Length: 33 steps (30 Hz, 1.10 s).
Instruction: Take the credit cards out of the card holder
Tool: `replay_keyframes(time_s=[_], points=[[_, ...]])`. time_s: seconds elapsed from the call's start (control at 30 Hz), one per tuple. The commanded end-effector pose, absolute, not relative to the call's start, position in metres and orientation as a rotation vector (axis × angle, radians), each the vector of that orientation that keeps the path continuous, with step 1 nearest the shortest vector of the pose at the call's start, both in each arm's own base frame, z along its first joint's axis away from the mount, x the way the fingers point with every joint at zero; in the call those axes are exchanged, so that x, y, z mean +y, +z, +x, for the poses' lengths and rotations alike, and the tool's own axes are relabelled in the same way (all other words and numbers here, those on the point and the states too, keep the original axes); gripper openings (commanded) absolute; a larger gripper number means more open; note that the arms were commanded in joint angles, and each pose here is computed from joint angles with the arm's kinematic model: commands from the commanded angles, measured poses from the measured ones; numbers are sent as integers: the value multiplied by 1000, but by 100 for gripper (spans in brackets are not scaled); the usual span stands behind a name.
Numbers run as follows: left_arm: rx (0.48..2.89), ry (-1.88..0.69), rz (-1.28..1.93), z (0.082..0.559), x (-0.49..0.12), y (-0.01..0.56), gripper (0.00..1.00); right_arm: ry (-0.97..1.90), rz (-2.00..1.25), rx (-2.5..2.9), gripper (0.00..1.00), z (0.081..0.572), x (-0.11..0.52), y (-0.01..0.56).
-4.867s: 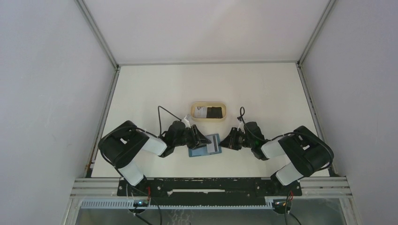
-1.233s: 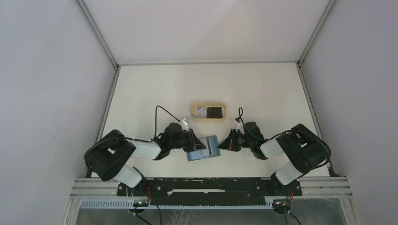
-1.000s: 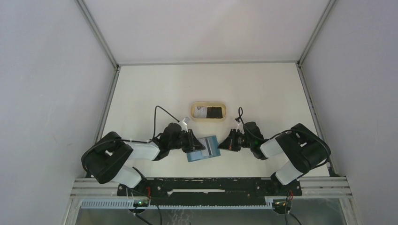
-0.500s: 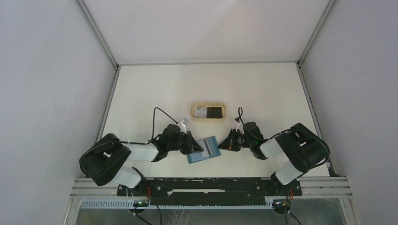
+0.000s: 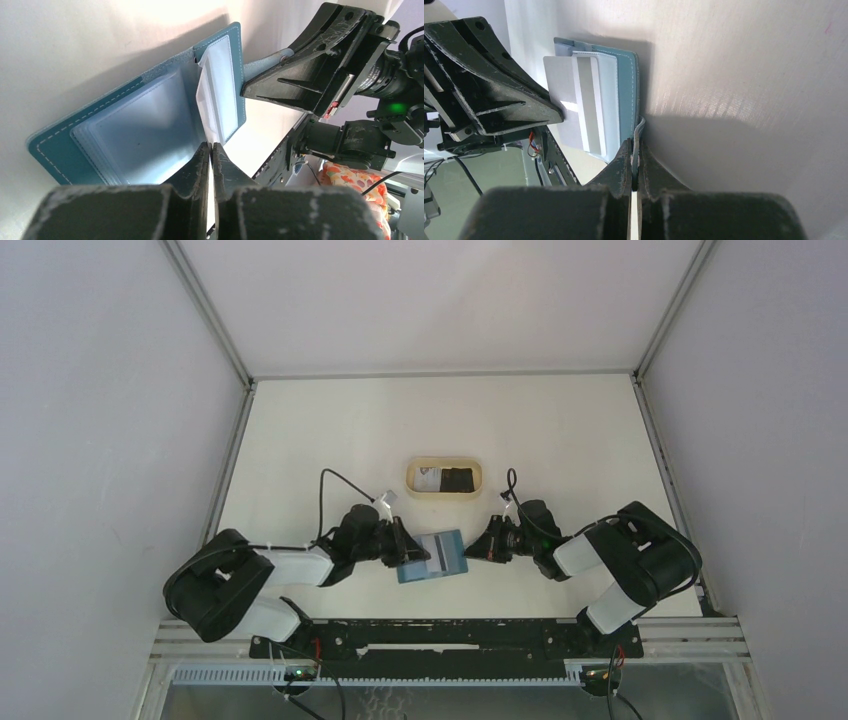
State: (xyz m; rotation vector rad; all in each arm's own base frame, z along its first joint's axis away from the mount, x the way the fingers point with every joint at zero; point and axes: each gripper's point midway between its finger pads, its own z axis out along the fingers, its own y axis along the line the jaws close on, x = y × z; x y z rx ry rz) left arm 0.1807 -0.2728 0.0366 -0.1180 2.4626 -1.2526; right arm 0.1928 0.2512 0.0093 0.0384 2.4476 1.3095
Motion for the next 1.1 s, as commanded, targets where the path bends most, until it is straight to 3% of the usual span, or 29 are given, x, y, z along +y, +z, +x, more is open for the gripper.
replay_keyframes(time_s=[0.0,0.1,0.67,1.07], points=[[2383,-1313,-106,186,-277,54,6,1303,10,2418,0,200,255,13],[2389,-1298,-109,184,-273,55,0,1299,13,2419,0,201,254,12],[2422,-1023,-221,192,-207,54,0,1330,18,2417,0,200,254,14],[2153,-1024,-177,250,-190,150,0,1372,30,2399,0,201,256,18]])
